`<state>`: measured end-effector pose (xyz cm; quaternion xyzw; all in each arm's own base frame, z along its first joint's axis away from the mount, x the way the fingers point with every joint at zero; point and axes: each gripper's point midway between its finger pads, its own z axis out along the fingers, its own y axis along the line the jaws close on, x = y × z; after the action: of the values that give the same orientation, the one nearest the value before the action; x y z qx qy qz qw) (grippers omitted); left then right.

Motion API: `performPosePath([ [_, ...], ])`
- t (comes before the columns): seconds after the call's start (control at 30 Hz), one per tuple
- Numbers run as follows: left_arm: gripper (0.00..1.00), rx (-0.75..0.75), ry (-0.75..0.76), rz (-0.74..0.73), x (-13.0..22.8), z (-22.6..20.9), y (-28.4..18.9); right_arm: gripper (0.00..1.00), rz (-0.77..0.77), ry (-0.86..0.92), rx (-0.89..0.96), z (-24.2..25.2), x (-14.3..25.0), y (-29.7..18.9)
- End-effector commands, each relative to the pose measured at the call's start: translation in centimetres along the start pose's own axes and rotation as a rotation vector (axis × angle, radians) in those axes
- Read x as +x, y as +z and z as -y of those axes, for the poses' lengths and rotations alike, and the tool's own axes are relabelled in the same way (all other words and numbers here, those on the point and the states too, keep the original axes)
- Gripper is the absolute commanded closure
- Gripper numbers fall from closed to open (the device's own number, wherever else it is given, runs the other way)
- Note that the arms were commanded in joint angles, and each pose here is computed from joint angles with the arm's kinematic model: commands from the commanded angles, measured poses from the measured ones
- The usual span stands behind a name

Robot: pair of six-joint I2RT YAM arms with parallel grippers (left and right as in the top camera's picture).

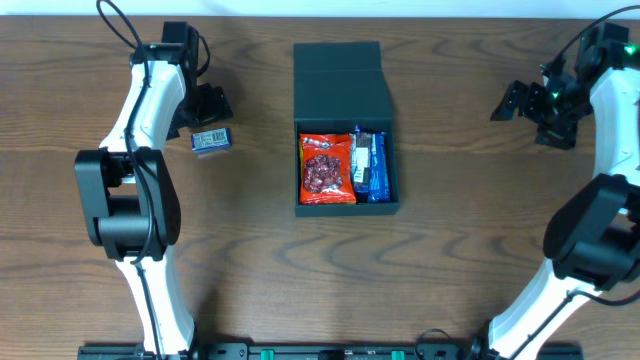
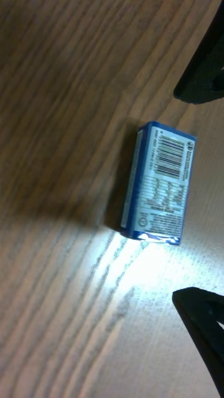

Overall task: Pack container
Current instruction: 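Grasp the small blue box with the left gripper and lift it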

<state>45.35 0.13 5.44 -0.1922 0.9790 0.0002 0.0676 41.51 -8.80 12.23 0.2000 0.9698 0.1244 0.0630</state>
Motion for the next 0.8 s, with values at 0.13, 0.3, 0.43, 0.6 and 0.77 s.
performPosePath([
  [0.13, 0.05, 0.013, 0.098, -0.055, 1.9, 0.2, 2.2, 0.01, 0.021, -0.012, -0.001, -0.4, -0.6, -0.2],
  [0.3, 0.05, 0.031, 0.194, -0.069, 2.5, 0.3, 2.9, 0.01, 0.024, -0.013, -0.001, -0.4, -0.7, -0.2],
  [0.43, 0.05, 0.029, 0.225, -0.055, 2.1, 0.2, 2.9, 0.01, 0.028, -0.014, -0.002, -0.4, -0.7, -0.2],
  [0.6, 0.04, 0.030, 0.254, -0.045, 2.1, 0.2, 3.5, 0.01, 0.028, -0.013, -0.002, -0.4, -0.7, -0.2],
  [0.77, 0.05, 0.010, 0.254, -0.043, 2.3, -0.2, 4.1, 0.01, 0.027, -0.014, -0.002, -0.4, -0.7, -0.2],
])
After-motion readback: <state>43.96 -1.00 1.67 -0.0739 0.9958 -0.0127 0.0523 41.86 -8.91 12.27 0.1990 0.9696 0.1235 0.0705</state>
